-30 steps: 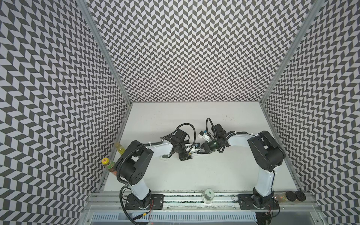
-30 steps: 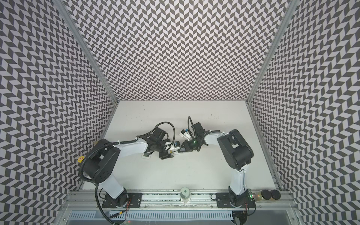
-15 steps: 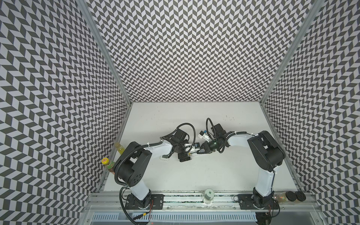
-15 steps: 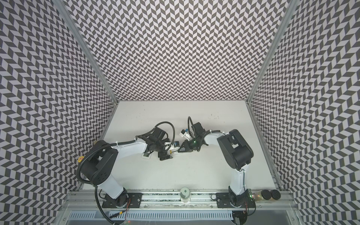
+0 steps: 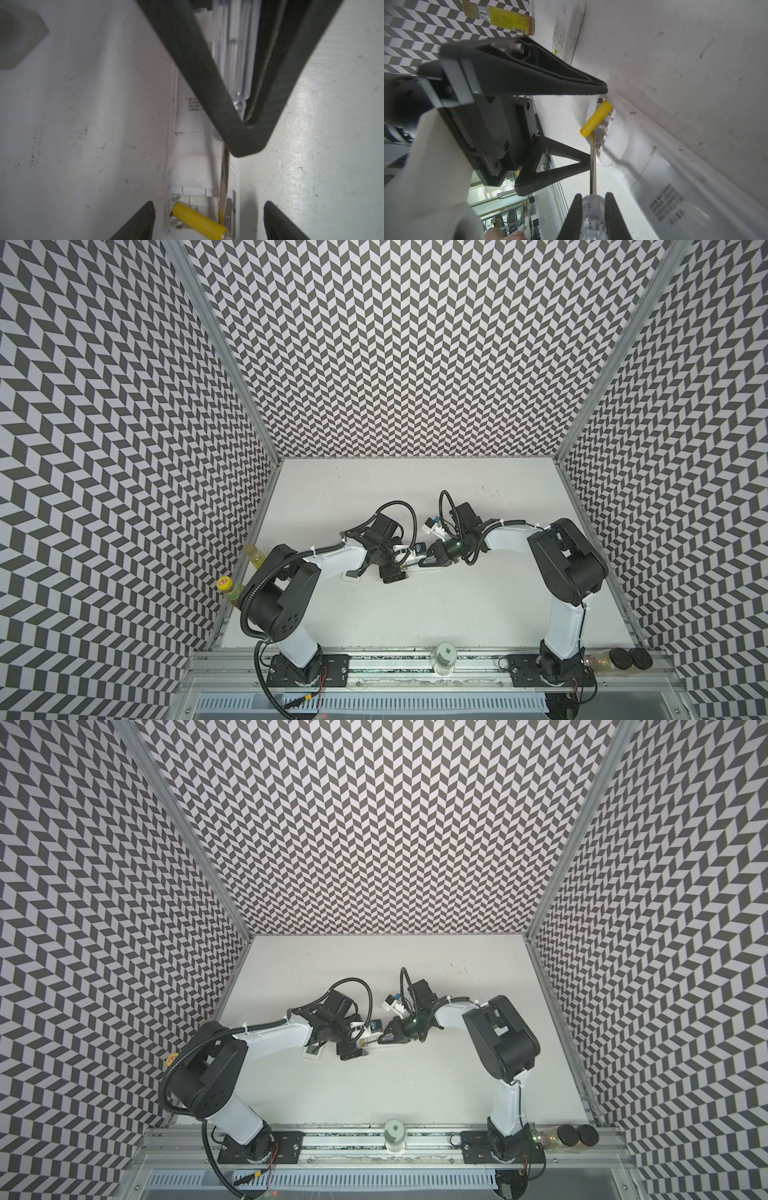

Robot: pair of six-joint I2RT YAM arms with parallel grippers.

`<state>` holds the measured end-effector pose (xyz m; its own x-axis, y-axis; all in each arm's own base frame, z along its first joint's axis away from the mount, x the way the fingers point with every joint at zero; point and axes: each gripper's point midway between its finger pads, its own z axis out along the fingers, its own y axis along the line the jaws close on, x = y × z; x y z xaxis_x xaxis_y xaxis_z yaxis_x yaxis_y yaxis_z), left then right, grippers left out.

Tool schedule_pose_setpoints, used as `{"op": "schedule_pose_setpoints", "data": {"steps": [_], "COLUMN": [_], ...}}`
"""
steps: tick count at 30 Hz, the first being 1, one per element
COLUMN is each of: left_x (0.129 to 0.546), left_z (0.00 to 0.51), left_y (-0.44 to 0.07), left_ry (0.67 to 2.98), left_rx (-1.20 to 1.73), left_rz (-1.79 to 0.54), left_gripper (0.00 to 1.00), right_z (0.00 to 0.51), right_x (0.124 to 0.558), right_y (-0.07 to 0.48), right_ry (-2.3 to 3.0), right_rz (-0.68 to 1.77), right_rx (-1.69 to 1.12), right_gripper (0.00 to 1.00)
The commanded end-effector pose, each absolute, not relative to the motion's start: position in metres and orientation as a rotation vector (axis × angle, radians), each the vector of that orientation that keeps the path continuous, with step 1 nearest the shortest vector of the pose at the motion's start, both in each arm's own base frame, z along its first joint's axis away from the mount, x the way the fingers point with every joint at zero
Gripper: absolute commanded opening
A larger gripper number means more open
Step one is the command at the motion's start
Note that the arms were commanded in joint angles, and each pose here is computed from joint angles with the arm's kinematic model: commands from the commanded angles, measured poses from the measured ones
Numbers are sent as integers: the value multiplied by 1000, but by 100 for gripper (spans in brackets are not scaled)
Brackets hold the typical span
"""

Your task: Unload the batteries from the remote control

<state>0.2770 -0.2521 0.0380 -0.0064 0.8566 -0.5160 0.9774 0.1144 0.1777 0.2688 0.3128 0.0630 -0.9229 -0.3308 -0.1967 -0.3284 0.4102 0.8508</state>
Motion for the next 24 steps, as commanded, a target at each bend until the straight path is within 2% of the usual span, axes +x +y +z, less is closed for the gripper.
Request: {"op": "schedule_pose_setpoints", "data": {"steps": [1,24], "left_x": [279,294], "left_z": [40,51], "left_y": [-258,-252], "left_ry": [1881,1935], "left_rx": [1787,1723], "left_rz": [-317,-239], "left_gripper": [80,65], "right_z": [80,77], "right_x": [276,293], "right_y": [319,319], "right_ry": [-2616,-2651], "right_rz": [-1678,-1678], "right_rx": [675,638], "right_gripper": [0,0]}}
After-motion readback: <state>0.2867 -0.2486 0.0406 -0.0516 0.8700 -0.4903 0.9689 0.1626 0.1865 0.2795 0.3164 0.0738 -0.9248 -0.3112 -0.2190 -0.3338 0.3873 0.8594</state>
